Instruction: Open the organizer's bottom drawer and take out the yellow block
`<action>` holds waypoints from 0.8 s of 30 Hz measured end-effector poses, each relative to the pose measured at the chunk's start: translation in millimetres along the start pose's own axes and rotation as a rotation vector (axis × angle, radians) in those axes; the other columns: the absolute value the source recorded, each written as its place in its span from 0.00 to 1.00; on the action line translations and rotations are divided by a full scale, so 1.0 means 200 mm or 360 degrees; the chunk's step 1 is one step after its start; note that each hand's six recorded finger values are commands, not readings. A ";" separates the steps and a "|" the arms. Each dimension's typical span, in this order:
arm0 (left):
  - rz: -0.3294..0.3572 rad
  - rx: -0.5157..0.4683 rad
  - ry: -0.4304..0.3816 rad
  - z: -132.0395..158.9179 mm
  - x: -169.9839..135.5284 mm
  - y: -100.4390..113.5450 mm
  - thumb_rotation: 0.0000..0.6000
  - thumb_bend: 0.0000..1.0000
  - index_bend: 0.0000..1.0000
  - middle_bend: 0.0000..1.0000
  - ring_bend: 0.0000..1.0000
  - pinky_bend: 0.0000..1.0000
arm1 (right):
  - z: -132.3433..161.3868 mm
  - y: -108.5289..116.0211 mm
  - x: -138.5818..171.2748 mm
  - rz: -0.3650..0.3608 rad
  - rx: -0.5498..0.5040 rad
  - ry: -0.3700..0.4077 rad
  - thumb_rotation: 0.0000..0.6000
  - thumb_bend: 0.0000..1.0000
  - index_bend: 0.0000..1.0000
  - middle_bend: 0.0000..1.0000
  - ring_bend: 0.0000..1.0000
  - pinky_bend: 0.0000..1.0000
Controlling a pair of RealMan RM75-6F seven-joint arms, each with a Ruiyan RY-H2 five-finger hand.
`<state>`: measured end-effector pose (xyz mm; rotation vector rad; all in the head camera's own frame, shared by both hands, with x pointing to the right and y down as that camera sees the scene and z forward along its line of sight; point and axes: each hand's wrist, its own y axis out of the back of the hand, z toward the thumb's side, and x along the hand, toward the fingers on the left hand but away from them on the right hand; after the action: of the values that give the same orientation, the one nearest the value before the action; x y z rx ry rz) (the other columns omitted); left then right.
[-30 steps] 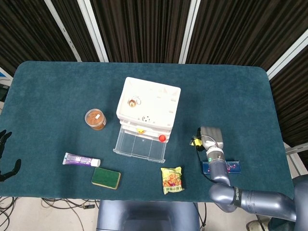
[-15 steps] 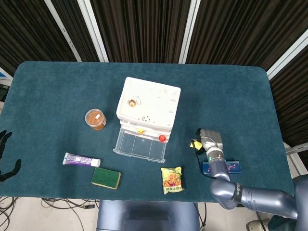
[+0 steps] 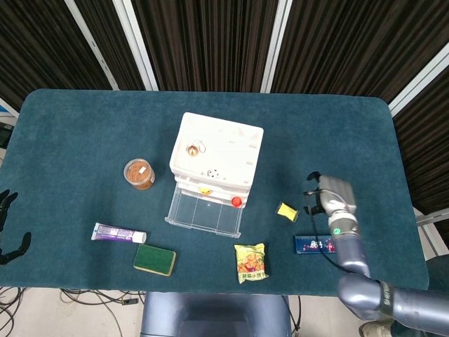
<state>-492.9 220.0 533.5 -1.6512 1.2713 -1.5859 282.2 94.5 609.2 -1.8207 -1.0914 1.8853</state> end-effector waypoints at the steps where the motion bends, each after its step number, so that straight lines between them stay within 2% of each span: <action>1: 0.0001 0.0001 0.0000 0.00 0.00 0.00 1.00 0.40 0.03 0.00 0.00 0.01 | -0.03 0.03 0.01 -0.0017 -0.0043 -0.0008 1.00 0.24 0.22 0.53 0.68 0.58; 2: 0.0003 0.0001 -0.0001 0.00 0.00 0.00 1.00 0.40 0.03 0.00 0.00 0.01 | -0.08 0.07 0.03 -0.0041 -0.0090 -0.0015 1.00 0.23 0.22 0.49 0.65 0.53; 4: 0.0005 0.0001 -0.0001 0.00 0.00 0.00 1.00 0.40 0.03 0.00 0.00 0.01 | -0.15 0.14 0.06 -0.0086 -0.0117 -0.0011 1.00 0.20 0.20 0.37 0.51 0.43; 7: 0.0006 0.0008 -0.0002 0.01 0.00 0.00 1.00 0.40 0.03 0.00 0.00 0.01 | -0.22 0.19 0.13 -0.0155 -0.0069 0.0036 1.00 0.14 0.14 0.21 0.33 0.33; 11: 0.0007 0.0019 -0.0010 0.01 0.00 0.00 1.00 0.40 0.03 0.00 0.00 0.01 | -0.28 0.19 0.22 -0.0266 0.0057 0.0115 1.00 0.13 0.13 0.15 0.30 0.27; 15: 0.0010 0.0026 -0.0017 0.02 -0.01 0.00 1.00 0.41 0.03 0.00 0.00 0.01 | -0.34 0.16 0.33 -0.0408 0.0205 0.0214 1.00 0.11 0.13 0.10 0.25 0.26; 19: 0.0015 0.0026 -0.0020 0.02 -0.01 0.00 1.00 0.40 0.03 0.00 0.00 0.00 | -0.43 0.06 0.46 -0.0539 0.0354 0.0315 1.00 0.10 0.13 0.09 0.23 0.24; 24: 0.0034 0.0024 -0.0034 0.03 -0.01 0.01 1.00 0.40 0.03 0.00 0.00 0.00 | -0.55 -0.10 0.60 -0.0663 0.0478 0.0363 1.00 0.09 0.09 0.08 0.22 0.24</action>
<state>-487.7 218.7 529.6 -1.6356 1.2595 -1.5576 362.4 223.4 546.2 -1.4627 -0.9572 1.4682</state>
